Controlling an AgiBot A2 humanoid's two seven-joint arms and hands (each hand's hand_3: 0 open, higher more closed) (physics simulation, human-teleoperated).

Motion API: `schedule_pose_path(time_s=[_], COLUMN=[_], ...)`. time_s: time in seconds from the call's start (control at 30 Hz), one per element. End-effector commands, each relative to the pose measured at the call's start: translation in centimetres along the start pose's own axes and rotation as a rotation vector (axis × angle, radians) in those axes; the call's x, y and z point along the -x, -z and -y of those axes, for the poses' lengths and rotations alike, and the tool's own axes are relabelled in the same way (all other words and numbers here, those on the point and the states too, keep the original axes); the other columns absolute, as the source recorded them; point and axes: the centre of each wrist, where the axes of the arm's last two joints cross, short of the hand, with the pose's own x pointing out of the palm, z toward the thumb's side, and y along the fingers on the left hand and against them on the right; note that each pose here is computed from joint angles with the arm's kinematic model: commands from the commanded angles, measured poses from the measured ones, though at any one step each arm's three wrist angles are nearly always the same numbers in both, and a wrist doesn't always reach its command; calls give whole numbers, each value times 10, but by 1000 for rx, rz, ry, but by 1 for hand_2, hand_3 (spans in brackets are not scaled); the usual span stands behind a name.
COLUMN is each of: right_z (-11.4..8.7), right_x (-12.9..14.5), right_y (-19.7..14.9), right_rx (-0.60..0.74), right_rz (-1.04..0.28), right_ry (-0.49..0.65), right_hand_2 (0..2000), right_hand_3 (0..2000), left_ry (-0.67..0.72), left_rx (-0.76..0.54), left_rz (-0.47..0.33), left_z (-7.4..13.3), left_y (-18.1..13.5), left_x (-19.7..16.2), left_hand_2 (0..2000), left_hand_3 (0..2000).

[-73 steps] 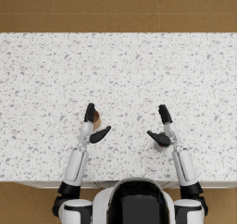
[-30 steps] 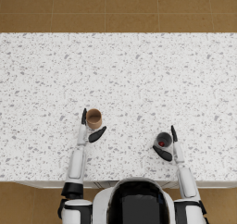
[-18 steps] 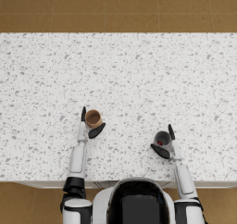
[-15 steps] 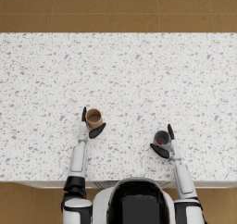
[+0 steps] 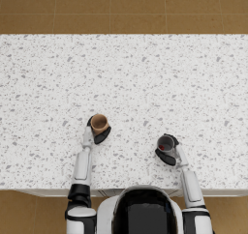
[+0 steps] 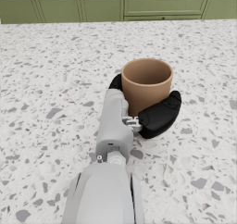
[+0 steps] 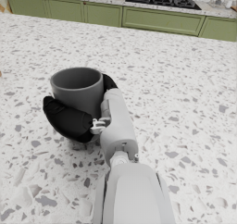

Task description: Pick up two cups and pour the berry on the right into the cup on the left

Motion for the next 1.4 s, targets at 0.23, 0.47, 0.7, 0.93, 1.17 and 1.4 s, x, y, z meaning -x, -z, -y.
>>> schedule_pose_path(time_s=[0.23,0.47,0.7,0.93,1.17,1.4], right_z=[44,82,99,100,96,94], right_x=[-6,-12,-24,-46,-65,-70], right_y=[-79,-128,-152,-176,-187,-195], right_rx=[316,470,515,591,639,651], right_rz=[12,17,-190,-406,-620,-825], right_ry=[13,23,43,50,69,140], right_hand_2=[2000,2000,2000,2000,2000,2000], right_hand_3=[1280,1280,1280,1280,1280,1280], left_ry=[168,196,183,223,235,220], left_rx=[-274,-306,-336,-315,-307,-294], left_rz=[-5,-57,-198,-208,-198,-188], left_z=[20,28,32,32,29,28], left_y=[-68,-73,-75,-68,-66,-63], left_x=[-46,-57,-61,-74,-80,-77], left_hand_2=[2000,2000,2000,2000,2000,2000], left_hand_3=[1280,1280,1280,1280,1280,1280])
